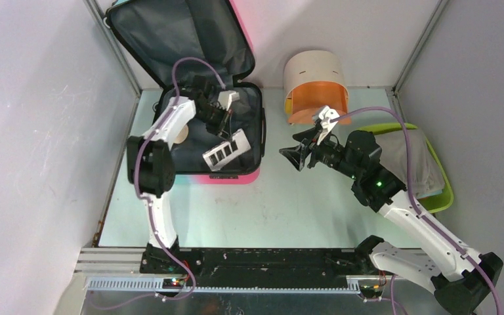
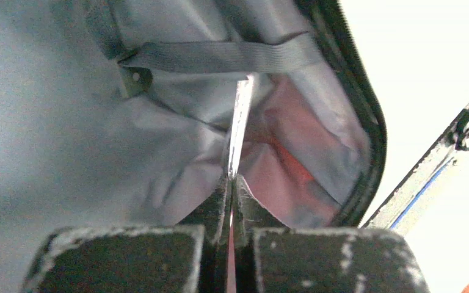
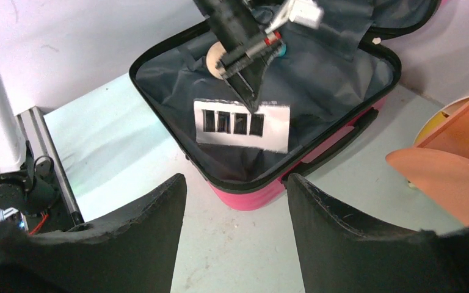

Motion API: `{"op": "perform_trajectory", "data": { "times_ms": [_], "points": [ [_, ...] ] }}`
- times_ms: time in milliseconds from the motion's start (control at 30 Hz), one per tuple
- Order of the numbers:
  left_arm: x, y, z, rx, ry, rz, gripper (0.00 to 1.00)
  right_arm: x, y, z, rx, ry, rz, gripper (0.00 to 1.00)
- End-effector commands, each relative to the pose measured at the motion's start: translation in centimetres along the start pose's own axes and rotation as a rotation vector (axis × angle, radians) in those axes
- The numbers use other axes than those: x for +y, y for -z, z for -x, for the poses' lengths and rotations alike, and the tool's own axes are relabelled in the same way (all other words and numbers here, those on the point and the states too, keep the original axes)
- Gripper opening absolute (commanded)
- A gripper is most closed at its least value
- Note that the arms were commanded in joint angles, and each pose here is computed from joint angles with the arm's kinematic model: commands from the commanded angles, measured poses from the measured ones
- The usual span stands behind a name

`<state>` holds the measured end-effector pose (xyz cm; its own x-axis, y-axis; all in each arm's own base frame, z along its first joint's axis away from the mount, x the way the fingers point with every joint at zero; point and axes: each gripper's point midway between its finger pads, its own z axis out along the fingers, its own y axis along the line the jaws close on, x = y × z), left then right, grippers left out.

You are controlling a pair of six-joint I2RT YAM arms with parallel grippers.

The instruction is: Open, take out, and arrange the luggage

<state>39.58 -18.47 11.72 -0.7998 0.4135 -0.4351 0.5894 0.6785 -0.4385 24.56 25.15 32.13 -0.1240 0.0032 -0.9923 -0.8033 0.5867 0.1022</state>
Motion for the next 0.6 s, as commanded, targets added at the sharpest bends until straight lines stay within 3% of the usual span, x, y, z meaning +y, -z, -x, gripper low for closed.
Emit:
{"op": "perform_trajectory", "data": {
  "times_ms": [0, 267, 567],
  "points": [
    [-3.9, 6.6, 2.9, -0.173, -0.091, 0.078, 0.0, -0.1, -0.1, 4.0, -0.126, -0.014, -0.026, 0.64],
    [-10.7, 10.5, 1.8, -0.19, -0.239, 0.09, 0.0, 0.9, 0.0, 4.0, -0.122, 0.061, 0.049, 0.67],
    [-19.0, 11.0, -0.1, -0.189, -0.387, -0.064, 0.0, 0.9, 0.1, 2.9, -0.065, 0.099, 0.083, 0.77]
  ]
}}
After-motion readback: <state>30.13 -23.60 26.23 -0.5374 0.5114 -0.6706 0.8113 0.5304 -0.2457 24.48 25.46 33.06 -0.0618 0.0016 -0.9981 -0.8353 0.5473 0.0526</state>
